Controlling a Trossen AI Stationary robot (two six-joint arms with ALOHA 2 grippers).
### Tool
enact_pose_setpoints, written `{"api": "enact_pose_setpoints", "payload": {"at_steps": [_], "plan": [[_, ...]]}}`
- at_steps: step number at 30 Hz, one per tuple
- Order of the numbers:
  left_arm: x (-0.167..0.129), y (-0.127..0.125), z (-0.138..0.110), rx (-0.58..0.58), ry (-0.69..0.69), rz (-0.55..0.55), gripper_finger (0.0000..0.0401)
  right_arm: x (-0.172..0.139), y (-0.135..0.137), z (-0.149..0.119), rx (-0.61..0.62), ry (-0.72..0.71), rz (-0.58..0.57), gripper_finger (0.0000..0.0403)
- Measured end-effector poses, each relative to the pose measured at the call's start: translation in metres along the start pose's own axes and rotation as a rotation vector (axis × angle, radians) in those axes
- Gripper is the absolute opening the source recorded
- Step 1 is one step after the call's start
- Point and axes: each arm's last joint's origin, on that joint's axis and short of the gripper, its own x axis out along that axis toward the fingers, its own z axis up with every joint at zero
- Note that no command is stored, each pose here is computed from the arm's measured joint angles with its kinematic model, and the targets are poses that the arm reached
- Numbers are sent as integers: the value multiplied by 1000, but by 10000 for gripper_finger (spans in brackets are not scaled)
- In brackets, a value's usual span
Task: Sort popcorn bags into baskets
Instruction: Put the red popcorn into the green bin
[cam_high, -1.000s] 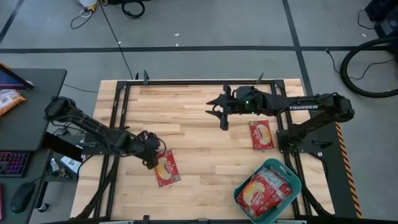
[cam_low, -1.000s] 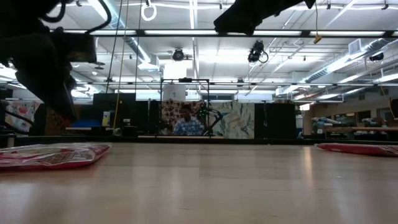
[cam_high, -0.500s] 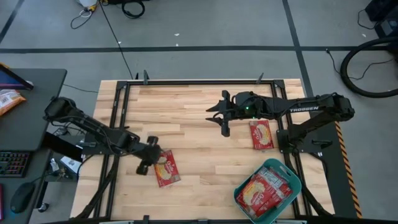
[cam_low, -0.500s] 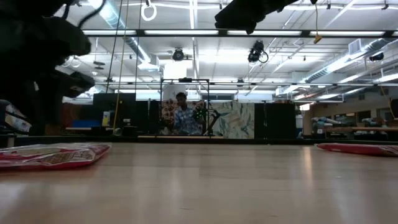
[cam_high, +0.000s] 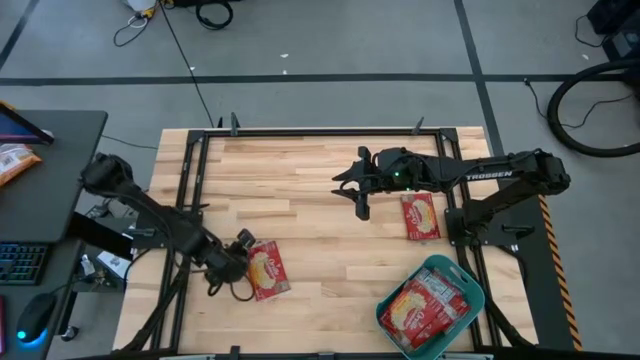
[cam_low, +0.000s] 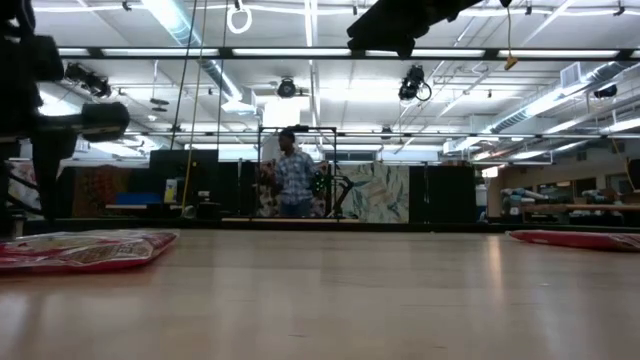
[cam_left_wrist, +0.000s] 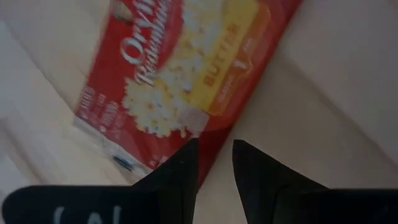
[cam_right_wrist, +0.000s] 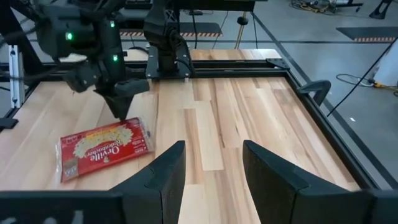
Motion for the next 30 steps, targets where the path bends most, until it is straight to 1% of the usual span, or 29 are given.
{"api": "enact_pose_setpoints", "payload": {"at_steps": [8,12,15,18,20,23,26,30], "plan": [[18,-8,0,86,109,92,103,0,5,0,-2,1,8,165],[25,-9,2,98,131,117,103,0,8,0,-6,2,10,165],[28,-10,3,103,132,163,100,0,9,0,-7,2,12,165],[28,-11,5,102,112,190,83,0,8,0,-5,4,11,165],[29,-12,7,79,88,188,58,0,8,0,-6,4,12,165],[29,-11,8,13,73,192,14,0,8,-1,-4,9,12,165],[30,-7,8,-63,60,209,8,3,9,-3,-3,23,13,165],[27,0,11,-164,17,273,4,18,12,-13,-6,82,23,165]]}}
